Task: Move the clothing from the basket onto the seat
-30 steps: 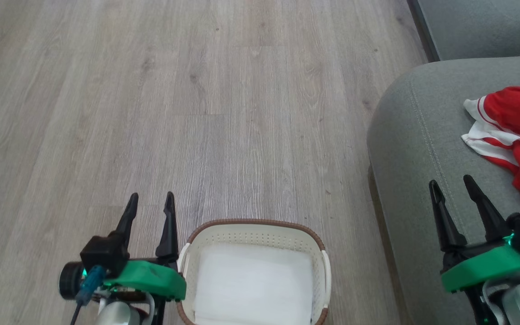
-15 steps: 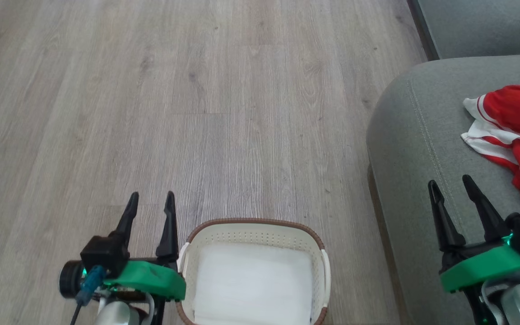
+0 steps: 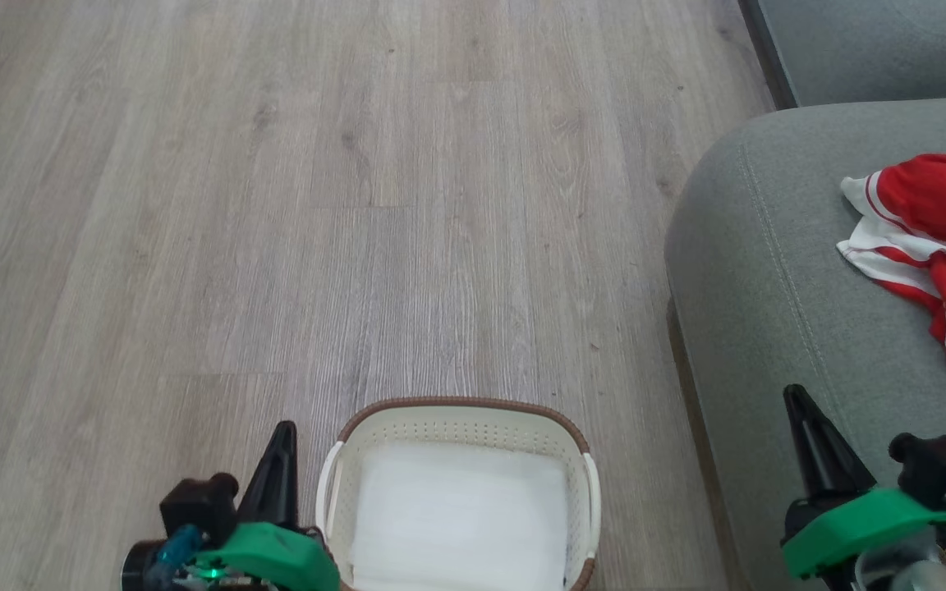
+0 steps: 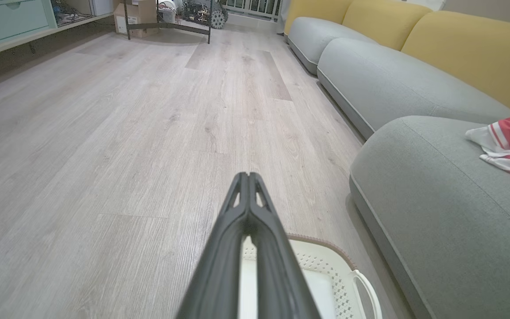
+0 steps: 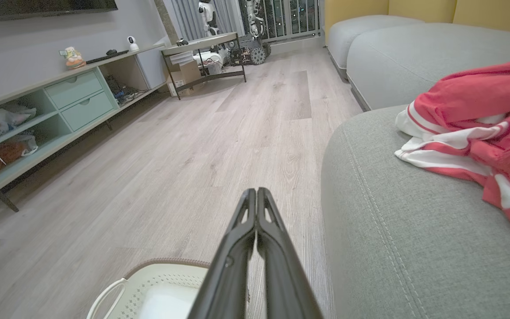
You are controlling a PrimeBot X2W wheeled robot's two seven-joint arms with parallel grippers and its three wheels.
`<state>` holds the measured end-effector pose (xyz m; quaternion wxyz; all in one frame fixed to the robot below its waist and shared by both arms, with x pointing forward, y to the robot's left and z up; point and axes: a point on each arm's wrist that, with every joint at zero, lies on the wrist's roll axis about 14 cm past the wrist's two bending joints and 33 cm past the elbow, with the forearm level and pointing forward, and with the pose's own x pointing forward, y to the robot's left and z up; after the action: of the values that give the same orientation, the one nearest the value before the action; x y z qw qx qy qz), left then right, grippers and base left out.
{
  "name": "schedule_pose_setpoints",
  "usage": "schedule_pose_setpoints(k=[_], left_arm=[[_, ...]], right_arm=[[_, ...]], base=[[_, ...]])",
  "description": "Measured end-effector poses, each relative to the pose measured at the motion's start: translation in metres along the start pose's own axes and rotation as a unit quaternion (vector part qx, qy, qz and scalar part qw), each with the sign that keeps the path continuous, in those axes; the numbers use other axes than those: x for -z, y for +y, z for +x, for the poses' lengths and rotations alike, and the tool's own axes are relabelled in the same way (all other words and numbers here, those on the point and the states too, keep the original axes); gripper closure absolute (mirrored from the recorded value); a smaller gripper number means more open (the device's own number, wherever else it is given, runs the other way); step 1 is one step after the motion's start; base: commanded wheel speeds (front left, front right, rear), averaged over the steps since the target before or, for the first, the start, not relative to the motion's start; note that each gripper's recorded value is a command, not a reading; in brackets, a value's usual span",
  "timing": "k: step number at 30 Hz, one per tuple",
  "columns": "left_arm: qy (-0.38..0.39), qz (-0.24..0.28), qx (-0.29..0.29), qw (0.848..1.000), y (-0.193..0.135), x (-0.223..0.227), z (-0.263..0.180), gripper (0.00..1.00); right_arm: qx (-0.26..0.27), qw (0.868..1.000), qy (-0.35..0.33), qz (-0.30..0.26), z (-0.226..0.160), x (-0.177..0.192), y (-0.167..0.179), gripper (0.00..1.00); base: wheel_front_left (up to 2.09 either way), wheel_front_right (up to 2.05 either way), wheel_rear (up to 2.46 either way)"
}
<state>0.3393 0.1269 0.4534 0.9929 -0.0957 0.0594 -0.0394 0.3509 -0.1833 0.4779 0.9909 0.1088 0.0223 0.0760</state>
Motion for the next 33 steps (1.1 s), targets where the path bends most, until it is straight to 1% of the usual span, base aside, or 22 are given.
schedule_pose_setpoints(k=[16, 25, 33], left_arm=[[0.015, -0.090, -0.018, 0.996, 0.010, 0.000, 0.004, 1.00], [0.023, -0.141, -0.031, 0.989, 0.018, 0.002, 0.006, 1.00], [0.030, -0.186, -0.036, 0.981, 0.020, 0.003, 0.007, 1.00]], right_arm=[[0.029, 0.996, 0.003, 0.087, 0.001, 0.002, -0.008, 1.00], [0.044, 0.990, -0.003, 0.132, 0.003, -0.002, -0.014, 1.00], [0.056, 0.982, -0.003, 0.180, 0.003, 0.001, -0.015, 1.00]], base=[[0.00, 0.00, 0.00], [0.00, 0.00, 0.00], [0.00, 0.00, 0.00]])
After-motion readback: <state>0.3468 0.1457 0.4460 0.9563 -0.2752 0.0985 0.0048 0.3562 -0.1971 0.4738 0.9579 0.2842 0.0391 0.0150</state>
